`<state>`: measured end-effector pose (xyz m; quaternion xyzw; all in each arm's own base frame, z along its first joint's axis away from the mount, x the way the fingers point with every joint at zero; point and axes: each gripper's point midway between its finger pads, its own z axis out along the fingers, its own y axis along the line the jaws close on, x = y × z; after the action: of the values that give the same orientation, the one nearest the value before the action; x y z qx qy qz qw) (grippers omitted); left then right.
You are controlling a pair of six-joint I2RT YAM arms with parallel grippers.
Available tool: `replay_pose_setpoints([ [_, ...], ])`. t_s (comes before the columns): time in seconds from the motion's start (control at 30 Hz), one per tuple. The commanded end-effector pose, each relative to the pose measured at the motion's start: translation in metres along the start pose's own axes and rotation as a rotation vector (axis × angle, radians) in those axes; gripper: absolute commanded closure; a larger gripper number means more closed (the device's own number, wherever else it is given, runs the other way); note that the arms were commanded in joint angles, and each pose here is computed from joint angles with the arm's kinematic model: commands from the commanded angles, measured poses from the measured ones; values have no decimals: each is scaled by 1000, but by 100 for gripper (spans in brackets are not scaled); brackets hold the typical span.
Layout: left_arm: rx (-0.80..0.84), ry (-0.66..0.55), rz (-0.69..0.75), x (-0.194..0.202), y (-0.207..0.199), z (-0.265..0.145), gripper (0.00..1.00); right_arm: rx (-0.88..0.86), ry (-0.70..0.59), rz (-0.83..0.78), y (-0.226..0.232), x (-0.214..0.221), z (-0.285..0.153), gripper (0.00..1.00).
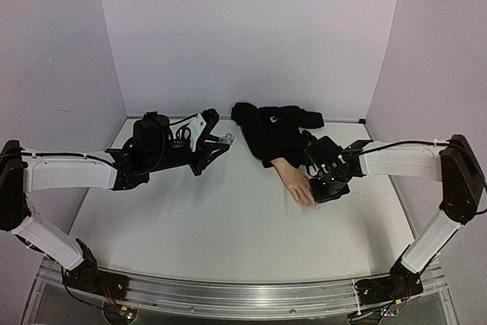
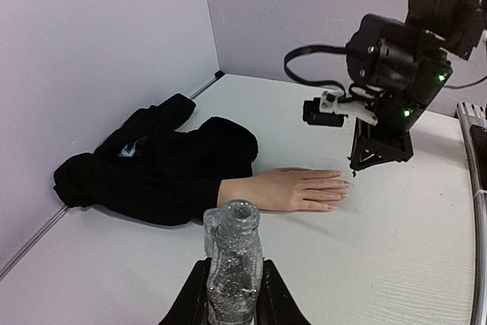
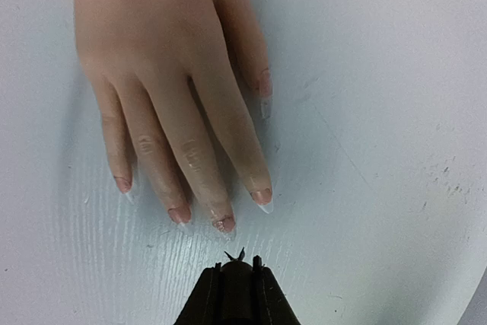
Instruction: Paint the nails
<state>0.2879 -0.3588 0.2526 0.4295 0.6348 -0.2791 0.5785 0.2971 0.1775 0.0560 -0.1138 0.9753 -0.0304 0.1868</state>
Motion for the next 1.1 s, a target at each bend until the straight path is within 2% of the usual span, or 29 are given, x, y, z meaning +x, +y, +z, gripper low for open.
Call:
replay_pose_setpoints([
  [0.0, -19, -81, 24, -27, 4, -11, 100, -18, -73, 23, -1, -12, -26, 100],
  [0.43, -20, -82, 25, -27, 5, -11, 100, 3, -35, -39, 8, -20, 4, 100],
  [1.07, -22, -80, 25, -27, 5, -12, 100, 9, -7, -39, 10, -16, 15, 100],
])
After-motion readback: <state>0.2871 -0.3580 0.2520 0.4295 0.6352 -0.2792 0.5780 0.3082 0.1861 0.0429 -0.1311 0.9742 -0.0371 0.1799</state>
